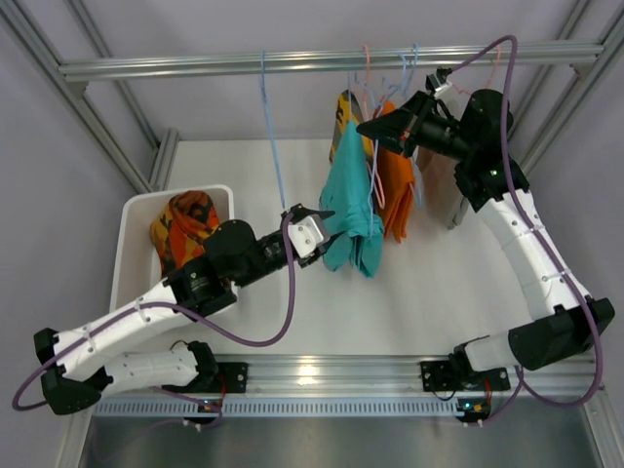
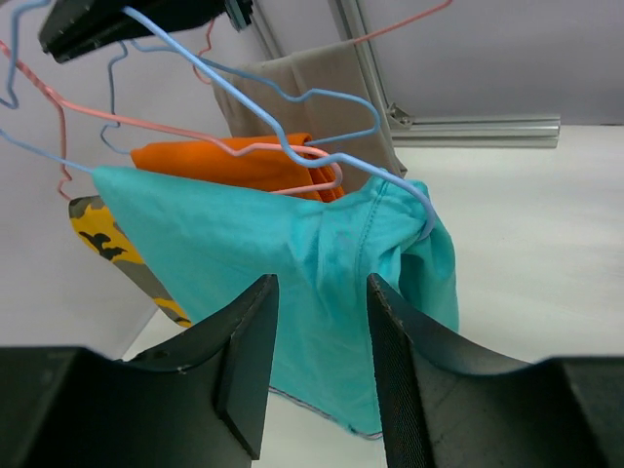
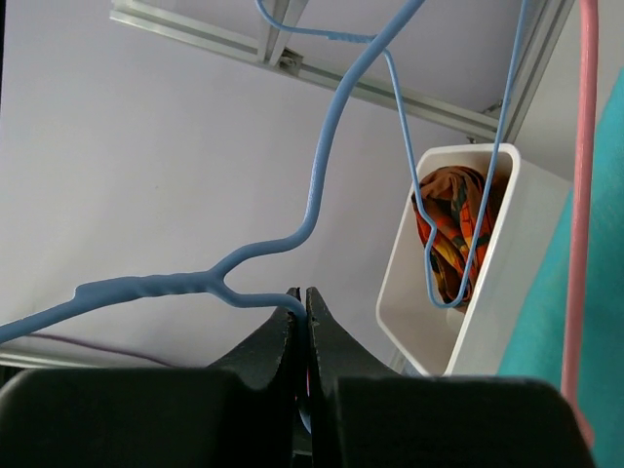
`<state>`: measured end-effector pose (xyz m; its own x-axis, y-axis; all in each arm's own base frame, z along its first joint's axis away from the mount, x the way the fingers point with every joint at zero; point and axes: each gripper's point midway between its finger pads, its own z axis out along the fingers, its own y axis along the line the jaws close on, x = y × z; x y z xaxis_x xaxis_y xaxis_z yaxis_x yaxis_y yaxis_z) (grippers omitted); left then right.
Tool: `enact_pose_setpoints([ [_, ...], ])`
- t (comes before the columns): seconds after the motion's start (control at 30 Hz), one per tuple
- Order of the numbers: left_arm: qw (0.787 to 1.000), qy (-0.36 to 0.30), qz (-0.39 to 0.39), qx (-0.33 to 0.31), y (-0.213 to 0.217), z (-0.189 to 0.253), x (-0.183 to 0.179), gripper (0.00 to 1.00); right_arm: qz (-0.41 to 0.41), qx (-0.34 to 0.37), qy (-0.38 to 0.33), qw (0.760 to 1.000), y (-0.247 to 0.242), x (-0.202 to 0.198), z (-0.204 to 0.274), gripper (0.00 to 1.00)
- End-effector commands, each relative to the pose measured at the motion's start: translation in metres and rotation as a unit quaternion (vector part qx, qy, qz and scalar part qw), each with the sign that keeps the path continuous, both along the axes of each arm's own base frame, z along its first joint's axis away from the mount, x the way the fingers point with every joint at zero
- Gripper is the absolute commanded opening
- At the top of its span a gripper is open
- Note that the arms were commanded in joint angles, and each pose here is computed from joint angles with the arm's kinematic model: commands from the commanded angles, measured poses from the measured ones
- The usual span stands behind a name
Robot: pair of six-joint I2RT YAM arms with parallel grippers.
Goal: Remove the trousers from the hanger
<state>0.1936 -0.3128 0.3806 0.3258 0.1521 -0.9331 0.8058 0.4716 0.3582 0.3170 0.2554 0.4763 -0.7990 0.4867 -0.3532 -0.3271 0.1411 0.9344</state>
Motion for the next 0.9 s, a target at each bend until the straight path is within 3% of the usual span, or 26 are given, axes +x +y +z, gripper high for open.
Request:
enact_pose_setpoints([
  [0.0, 0.999, -0.026, -0.002, -0.044, 0.003, 0.025, -0.003, 0.47, -0.001, 0.032, -0.056, 0.998, -0.004, -0.012, 0.039, 0.0],
  [0.13, 0.999, -0.024, 0.017, -0.045, 0.002, 0.023, 0.005, 0.48, -0.013, 0.039, -0.04, 0.998, -0.004, -0.016, 0.044, 0.0],
  [0.33, 0.998, -0.003, -0.043, -0.039, -0.013, 0.017, -0.012, 0.68, -0.029, 0.041, -0.01, 0.999, -0.007, -0.022, 0.045, 0.0],
  [0.47, 0.997, 0.004, -0.059, -0.042, -0.018, 0.015, -0.019, 0.73, -0.042, 0.041, 0.022, 0.998, -0.009, -0.021, 0.041, 0.0],
  [0.87, 0.999, 0.002, 0.027, -0.02, -0.027, 0.001, 0.015, 0.68, -0.048, 0.052, 0.061, 0.996, -0.014, -0.028, 0.048, 0.0],
])
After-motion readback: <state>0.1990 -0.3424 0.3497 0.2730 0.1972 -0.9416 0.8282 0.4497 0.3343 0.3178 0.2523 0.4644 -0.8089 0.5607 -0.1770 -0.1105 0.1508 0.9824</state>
